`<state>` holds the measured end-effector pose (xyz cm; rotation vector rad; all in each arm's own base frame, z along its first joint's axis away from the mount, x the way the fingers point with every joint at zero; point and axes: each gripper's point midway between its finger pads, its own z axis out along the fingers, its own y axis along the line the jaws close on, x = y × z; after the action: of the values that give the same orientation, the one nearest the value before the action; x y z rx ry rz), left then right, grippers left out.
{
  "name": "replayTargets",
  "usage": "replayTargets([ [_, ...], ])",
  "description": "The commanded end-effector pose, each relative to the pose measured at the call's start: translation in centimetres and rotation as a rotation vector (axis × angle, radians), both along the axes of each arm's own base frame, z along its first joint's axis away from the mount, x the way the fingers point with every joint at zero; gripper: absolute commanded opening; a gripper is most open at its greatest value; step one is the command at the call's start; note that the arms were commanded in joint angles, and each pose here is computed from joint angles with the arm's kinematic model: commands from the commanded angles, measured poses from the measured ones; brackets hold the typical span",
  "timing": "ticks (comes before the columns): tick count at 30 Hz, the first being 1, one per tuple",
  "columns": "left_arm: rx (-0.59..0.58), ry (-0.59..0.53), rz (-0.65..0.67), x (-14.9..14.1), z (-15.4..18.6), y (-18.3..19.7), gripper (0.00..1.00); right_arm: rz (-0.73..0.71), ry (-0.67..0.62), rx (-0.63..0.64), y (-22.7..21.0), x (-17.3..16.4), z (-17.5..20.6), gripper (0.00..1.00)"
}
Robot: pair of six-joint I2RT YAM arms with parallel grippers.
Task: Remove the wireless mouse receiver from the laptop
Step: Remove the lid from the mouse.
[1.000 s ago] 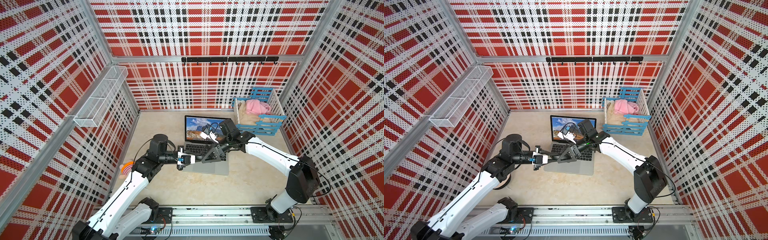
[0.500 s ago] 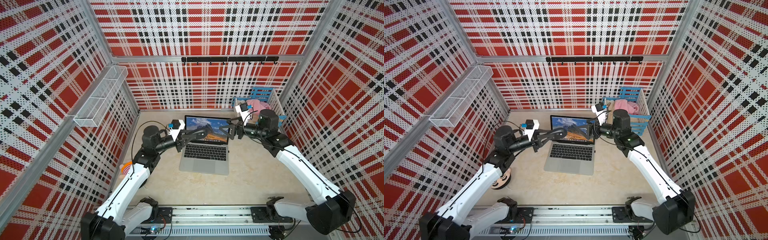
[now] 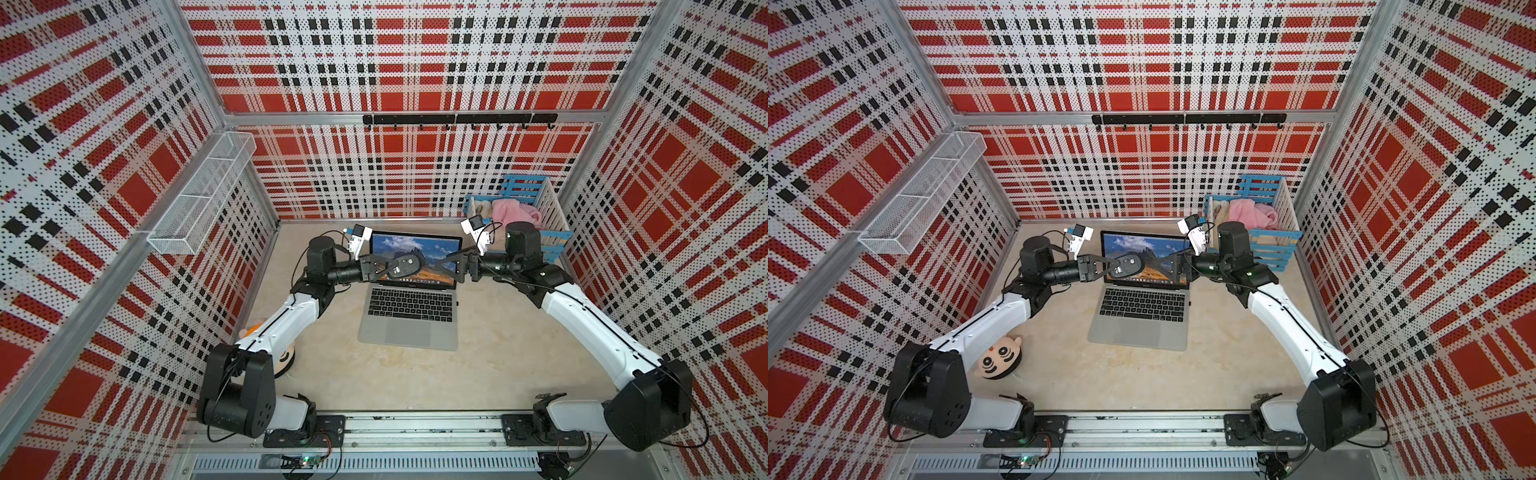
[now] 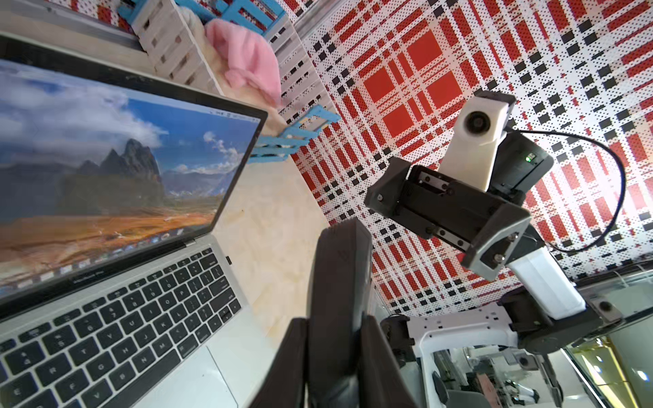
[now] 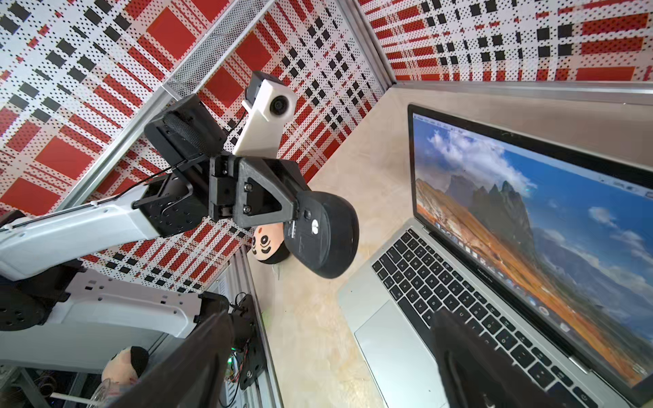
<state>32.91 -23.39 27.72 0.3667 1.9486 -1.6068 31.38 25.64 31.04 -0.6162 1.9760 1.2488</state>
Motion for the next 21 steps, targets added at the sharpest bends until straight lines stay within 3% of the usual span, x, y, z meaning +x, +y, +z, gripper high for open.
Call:
replayTargets([
  [1, -0.019, 0.009, -0.103, -1.7, 0.1, -1.7, 0.0, 0.075, 0.064, -0.015, 1.6, -1.4, -1.1, 0.93],
  [8, 0.037, 0.031, -0.149, -2.1, -1.5, -2.9, 0.0, 0.115, 0.105, -0.029, 3.5, -1.7, -2.4, 0.88],
  [14, 0.058, 0.04, -0.135, -2.0, -1.9, -2.6, 0.0, 0.156, 0.154, -0.054, 4.5, -2.5, -3.7, 0.79],
  [21, 0.062, 0.049, -0.133, -2.0, -2.2, -2.3, 0.0, 0.147, 0.226, -0.034, 4.9, -2.5, -5.4, 0.77],
])
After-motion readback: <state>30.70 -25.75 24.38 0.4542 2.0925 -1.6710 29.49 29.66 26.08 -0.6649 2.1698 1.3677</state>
